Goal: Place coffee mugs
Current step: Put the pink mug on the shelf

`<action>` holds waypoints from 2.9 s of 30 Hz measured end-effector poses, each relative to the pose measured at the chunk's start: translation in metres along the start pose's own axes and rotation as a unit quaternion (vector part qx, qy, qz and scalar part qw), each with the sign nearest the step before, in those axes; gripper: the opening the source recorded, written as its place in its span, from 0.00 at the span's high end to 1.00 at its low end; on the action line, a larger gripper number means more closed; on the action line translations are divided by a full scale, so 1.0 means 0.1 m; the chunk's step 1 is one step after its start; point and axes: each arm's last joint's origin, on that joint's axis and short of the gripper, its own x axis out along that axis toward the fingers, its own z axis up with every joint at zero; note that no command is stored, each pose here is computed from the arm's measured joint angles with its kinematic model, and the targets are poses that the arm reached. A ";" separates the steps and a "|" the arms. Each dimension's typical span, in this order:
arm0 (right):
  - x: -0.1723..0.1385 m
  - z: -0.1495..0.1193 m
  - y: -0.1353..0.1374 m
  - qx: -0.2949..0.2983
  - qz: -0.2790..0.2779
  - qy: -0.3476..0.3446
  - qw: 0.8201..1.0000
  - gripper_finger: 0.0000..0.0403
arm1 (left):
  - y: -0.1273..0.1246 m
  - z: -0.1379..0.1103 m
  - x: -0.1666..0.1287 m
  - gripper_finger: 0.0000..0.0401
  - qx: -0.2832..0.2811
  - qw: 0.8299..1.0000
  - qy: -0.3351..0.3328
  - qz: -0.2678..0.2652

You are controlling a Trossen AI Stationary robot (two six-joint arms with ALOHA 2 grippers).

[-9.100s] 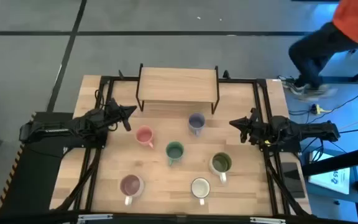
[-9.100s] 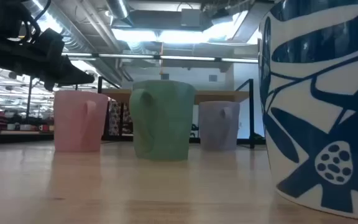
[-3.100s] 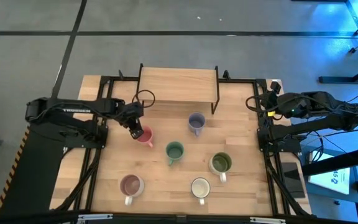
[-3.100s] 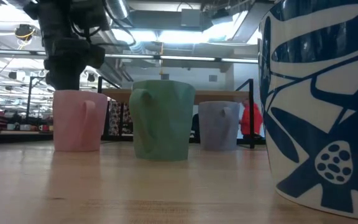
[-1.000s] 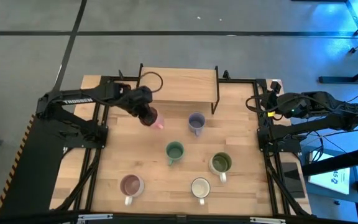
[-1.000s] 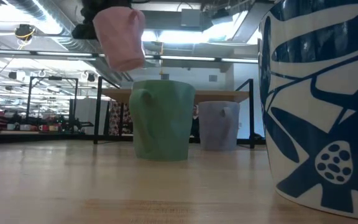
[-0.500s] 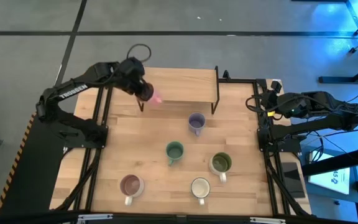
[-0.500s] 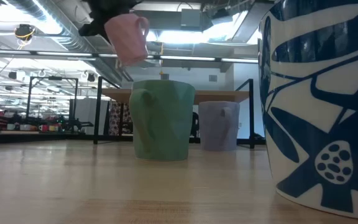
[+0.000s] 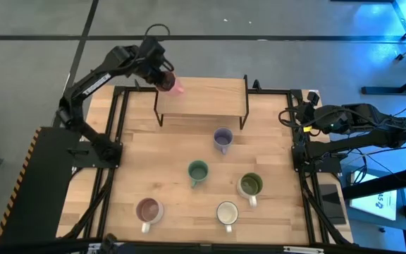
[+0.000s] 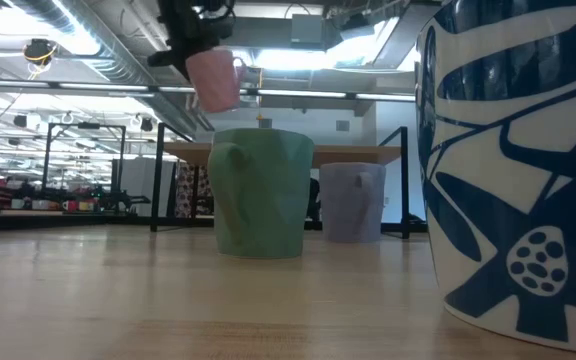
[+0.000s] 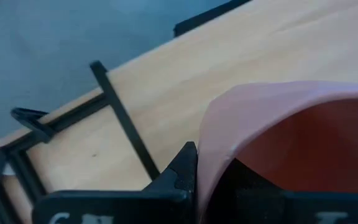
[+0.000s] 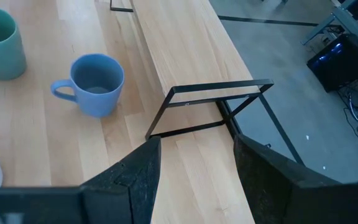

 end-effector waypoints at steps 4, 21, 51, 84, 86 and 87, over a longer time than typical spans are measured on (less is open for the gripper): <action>0.00 0.00 0.00 0.000 0.000 0.000 1.000 0.52 | 0.05 0.18 0.09 0.97 0.007 1.000 0.007 0.017; 0.00 0.00 0.00 0.000 0.000 0.000 1.000 0.52 | 0.24 0.37 0.60 0.97 0.039 0.994 0.077 0.072; 0.00 0.00 0.00 -0.012 0.000 0.000 1.000 0.52 | 0.36 0.45 0.64 0.97 0.049 0.995 0.061 0.065; 0.00 0.00 0.00 -0.012 0.000 0.000 1.000 0.52 | 0.38 0.46 0.86 0.97 0.077 0.990 0.098 0.062; 0.00 0.00 0.00 -0.012 0.001 0.000 1.000 0.52 | 0.38 0.46 0.87 0.97 0.077 0.990 0.101 0.061; 0.00 0.00 0.00 -0.012 0.000 0.000 1.000 0.52 | 0.38 0.46 0.87 0.97 0.077 0.990 0.100 0.061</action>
